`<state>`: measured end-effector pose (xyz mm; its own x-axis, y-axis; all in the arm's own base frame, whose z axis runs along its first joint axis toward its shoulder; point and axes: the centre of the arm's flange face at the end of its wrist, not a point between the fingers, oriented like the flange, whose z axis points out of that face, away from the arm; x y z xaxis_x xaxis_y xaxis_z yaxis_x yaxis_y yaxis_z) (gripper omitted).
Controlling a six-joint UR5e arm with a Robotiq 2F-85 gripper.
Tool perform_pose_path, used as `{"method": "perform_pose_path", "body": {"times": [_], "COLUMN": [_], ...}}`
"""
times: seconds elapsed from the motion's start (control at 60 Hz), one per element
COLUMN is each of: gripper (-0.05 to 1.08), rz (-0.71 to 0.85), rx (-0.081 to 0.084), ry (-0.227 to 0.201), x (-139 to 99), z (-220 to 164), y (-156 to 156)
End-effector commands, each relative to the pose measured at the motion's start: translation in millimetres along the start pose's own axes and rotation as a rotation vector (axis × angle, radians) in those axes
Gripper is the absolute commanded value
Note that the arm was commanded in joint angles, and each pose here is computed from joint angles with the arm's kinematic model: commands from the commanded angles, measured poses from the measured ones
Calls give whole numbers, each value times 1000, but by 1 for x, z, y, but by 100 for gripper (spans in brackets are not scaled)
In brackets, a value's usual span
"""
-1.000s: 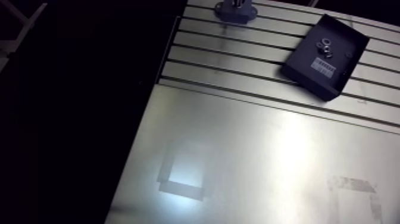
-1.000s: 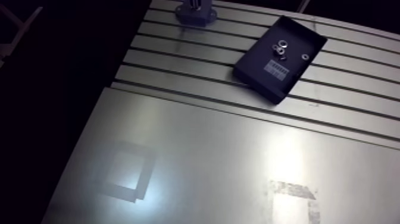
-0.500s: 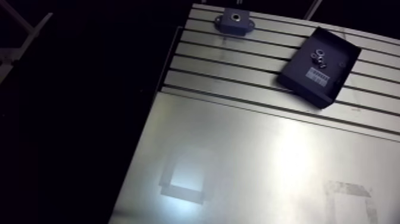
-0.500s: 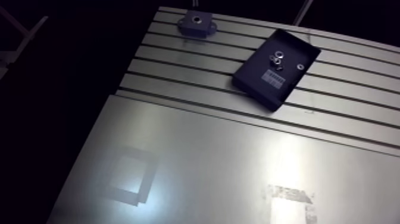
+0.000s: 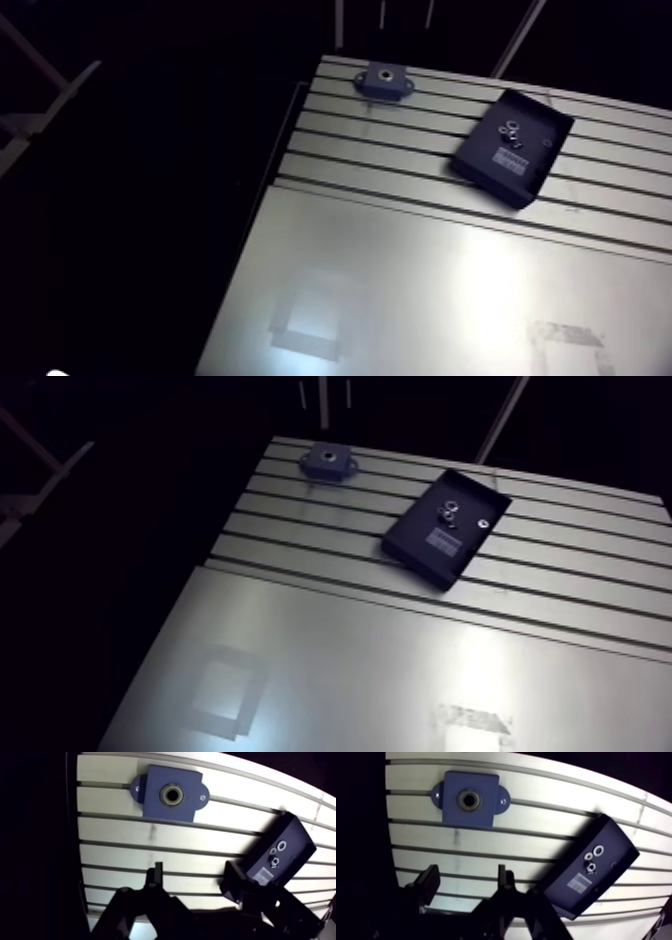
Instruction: Pick up the bearing and press it into the housing until flush.
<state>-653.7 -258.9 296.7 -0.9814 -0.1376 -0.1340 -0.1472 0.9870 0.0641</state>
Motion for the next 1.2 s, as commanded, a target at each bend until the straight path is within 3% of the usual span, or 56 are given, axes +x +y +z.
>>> {"method": "perform_pose_path", "body": {"times": [0.017, 0.05, 0.183, 0.4, 0.467, 0.95, 1.2], "gripper": [0, 0, 0, 0, 0, 0, 0], "rz": [120, 146, 145, 151, 136, 122, 120], "rx": [12, 12, 13, 25, 32, 31, 34], "ry": [38, 53, 78, 84, 79, 114, 109], "x": [-58, -74, -102, -130, -132, -144, -146], "z": [-81, -91, -104, -109, -104, -108, -103], "y": [51, 70, 90, 115, 114, 113, 112]}}
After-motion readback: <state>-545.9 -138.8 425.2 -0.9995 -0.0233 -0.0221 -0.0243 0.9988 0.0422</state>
